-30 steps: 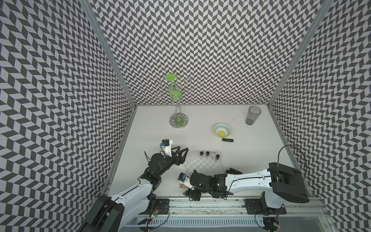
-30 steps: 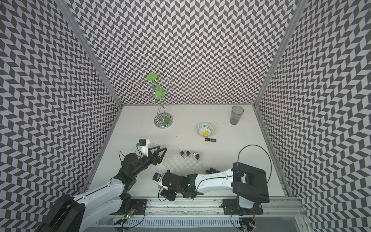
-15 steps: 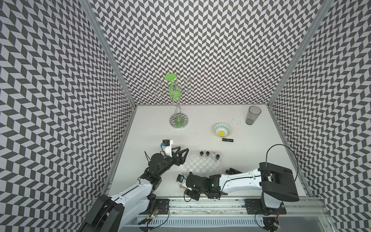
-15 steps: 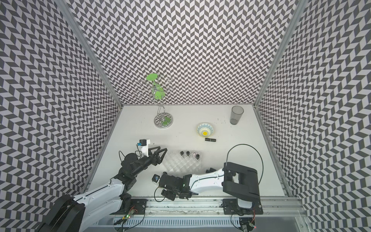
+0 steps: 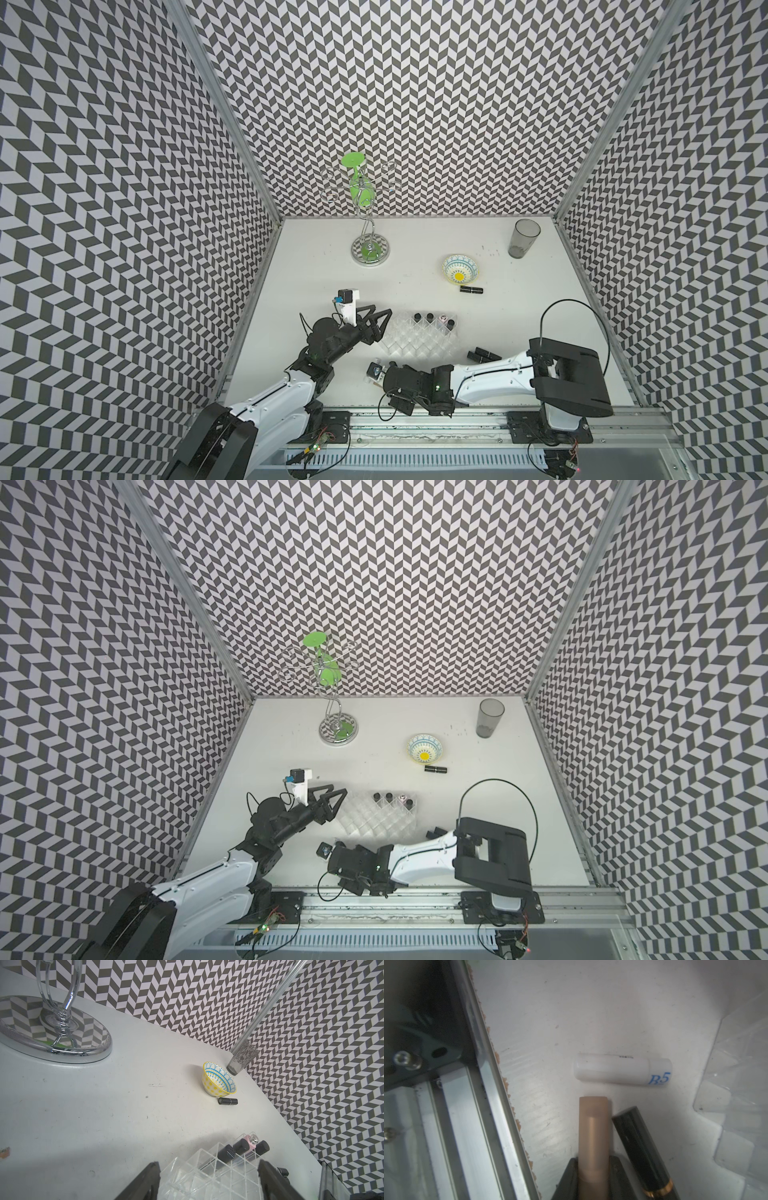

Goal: Arrange the lipsticks in the organizer
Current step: Pick up the lipstick at the center of the board.

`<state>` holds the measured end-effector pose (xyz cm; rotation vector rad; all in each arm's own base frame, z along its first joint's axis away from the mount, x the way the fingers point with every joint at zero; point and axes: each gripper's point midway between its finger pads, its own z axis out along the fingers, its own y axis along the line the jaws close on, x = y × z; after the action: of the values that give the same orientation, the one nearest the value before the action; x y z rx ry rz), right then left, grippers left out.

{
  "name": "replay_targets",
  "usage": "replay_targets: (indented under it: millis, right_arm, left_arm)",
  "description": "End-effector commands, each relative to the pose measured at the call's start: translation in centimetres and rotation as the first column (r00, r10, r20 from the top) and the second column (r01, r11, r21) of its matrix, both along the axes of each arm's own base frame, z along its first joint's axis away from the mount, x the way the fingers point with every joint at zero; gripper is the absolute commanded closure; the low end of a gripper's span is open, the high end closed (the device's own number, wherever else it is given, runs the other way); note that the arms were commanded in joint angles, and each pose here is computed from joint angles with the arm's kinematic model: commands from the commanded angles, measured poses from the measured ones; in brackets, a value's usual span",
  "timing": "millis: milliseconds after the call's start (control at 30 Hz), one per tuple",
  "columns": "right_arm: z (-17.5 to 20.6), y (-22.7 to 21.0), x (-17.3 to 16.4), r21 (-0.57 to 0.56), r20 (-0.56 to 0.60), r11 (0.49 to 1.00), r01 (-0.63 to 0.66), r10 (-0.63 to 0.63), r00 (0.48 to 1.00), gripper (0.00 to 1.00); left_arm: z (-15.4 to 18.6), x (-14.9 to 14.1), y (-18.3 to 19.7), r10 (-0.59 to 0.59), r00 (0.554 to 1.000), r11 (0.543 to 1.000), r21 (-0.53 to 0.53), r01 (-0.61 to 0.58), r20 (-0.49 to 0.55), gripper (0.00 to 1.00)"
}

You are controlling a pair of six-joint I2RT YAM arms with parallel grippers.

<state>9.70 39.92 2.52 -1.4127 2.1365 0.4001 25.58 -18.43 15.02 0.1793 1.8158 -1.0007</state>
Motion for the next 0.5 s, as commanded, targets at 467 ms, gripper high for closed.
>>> replay_targets:
  millis: [467]
  right_arm:
    - [14.1, -7.8, 9.2, 0.550, -0.009, 0.763, 0.340, -0.401, 0.916, 0.84]
  left_arm:
    - [5.4, -3.4, -5.0, -0.344, 0.937, 0.922, -0.166, 0.349, 0.060, 0.20]
